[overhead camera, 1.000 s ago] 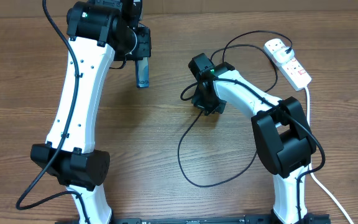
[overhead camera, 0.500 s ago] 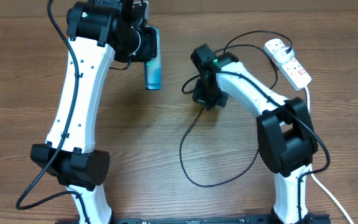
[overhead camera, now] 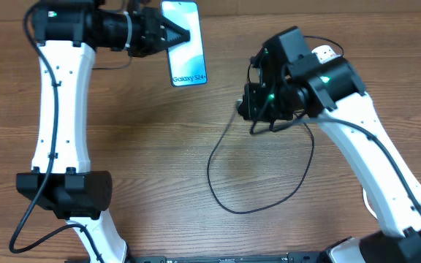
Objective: Plug charger to phone and switch on socket
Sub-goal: 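Raise the phone with the left gripper, right gripper near the cable, then lower the right gripper and grasp the black USB-C cable plug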
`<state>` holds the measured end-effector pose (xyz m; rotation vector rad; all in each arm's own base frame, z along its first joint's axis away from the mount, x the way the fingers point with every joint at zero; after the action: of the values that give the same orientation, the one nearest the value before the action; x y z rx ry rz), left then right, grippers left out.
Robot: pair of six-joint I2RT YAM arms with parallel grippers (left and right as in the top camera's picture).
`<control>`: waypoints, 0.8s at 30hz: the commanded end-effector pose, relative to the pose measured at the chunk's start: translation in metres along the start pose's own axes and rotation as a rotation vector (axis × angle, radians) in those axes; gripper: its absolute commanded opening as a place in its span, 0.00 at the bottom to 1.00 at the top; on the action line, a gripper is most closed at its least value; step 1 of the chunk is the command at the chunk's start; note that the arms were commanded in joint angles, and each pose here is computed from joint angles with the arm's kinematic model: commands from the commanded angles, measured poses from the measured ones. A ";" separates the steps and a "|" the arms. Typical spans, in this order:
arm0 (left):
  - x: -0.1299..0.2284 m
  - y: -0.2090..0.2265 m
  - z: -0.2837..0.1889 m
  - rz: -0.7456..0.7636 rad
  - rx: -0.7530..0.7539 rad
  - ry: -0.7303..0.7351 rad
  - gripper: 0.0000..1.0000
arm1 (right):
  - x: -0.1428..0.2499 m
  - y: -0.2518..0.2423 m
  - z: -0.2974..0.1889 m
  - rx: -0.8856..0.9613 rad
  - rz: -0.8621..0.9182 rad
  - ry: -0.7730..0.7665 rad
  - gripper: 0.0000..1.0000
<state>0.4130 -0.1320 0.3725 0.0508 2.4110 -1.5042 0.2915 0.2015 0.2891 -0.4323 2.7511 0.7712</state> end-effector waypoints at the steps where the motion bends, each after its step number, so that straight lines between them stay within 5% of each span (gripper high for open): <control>1: 0.011 -0.037 -0.008 0.042 0.254 0.078 0.04 | 0.011 0.046 -0.020 -0.305 -0.234 0.006 0.04; 7: 0.013 -0.042 -0.009 0.048 0.292 0.092 0.04 | 0.010 0.043 -0.018 -0.236 -0.235 -0.011 0.04; 15: 0.005 -0.020 -0.004 0.039 0.120 0.032 0.04 | -0.012 -0.044 -0.011 0.357 0.298 -0.206 0.05; 18: 0.000 -0.006 -0.003 0.007 0.015 -0.005 0.04 | -0.015 -0.050 0.001 0.358 0.316 -0.224 0.16; 22: -0.010 0.030 -0.008 -0.075 -0.253 -0.101 0.04 | -0.021 -0.059 0.024 0.346 0.314 -0.250 0.46; 24: -0.012 0.051 -0.015 -0.113 -0.410 -0.151 0.04 | -0.025 -0.064 0.042 0.327 0.308 -0.259 0.51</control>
<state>0.4203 -0.1193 0.3552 -0.0943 2.5071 -1.3167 0.3383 0.1799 0.2491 0.0917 2.6527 0.4259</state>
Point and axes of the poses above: each gripper's point midway between its finger pads, its own z axis out along the fingers, its own y axis along the line the jaws close on, x = y × z, the point moved 4 cm from there along -z, back along the fingers, and after that the axes turned 8 degrees about -z, right-handed, at the moved point
